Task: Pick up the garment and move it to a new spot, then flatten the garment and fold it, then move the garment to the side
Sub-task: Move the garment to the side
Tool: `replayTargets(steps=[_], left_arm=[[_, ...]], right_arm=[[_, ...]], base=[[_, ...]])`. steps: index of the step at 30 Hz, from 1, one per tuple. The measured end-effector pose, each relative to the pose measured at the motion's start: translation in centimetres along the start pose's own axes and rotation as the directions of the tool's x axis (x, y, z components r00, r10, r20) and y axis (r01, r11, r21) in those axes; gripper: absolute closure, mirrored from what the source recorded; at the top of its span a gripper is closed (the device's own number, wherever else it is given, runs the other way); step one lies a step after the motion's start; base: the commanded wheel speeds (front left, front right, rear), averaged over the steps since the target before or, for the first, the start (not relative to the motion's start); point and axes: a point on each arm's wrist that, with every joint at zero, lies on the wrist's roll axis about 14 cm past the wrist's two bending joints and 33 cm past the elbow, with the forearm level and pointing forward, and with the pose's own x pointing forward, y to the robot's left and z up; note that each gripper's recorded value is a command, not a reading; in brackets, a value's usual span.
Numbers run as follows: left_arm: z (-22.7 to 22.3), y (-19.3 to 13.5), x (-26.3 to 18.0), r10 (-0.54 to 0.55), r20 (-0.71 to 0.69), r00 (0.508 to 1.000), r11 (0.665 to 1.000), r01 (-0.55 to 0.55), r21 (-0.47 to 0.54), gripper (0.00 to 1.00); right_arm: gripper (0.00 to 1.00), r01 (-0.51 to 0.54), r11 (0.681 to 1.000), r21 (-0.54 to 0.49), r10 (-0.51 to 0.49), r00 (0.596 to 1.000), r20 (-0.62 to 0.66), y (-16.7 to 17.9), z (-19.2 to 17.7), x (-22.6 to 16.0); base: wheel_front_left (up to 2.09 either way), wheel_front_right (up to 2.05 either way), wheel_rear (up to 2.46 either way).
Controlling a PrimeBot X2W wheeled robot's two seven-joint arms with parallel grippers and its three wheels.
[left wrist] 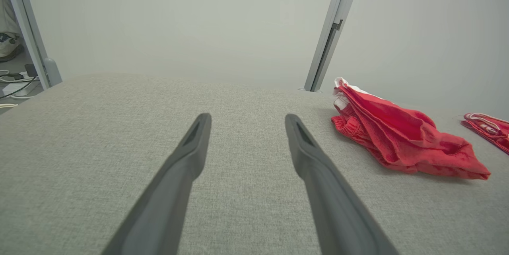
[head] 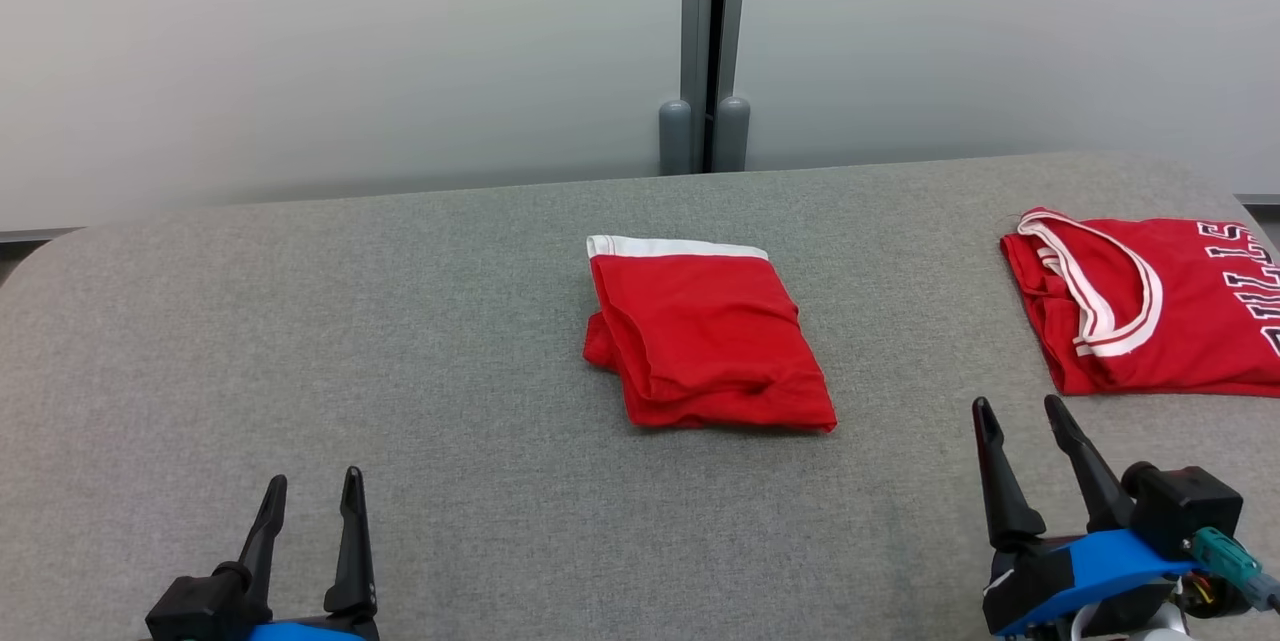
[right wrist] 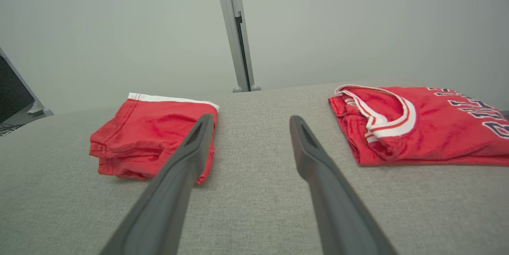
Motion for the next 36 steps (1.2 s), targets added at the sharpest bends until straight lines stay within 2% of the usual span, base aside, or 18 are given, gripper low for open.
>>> replayTargets(steps=[27, 31, 36], left_arm=[[0.2, -0.3, -0.2, 0.009, 0.014, 1.000, 1.000, -0.008, -0.011, 0.00], [0.0, -0.3, -0.1, 0.010, 0.006, 1.000, 1.000, -0.010, -0.013, 0.00], [-0.4, -0.2, 0.2, 0.013, -0.005, 1.000, 1.000, -0.013, -0.015, 0.00]], right_arm=[[0.00, -0.010, 1.000, 0.018, 0.011, 0.998, -0.062, 0.4, -1.7, -0.2], [0.00, -0.027, 0.999, 0.023, 0.030, 0.995, -0.100, 1.0, -1.7, 1.2], [0.00, -0.063, 0.997, 0.049, 0.073, 0.966, -0.248, 2.4, -2.2, 4.8]], base=[[0.00, 0.00, 0.00], [0.00, 0.00, 0.00], [0.00, 0.00, 0.00]])
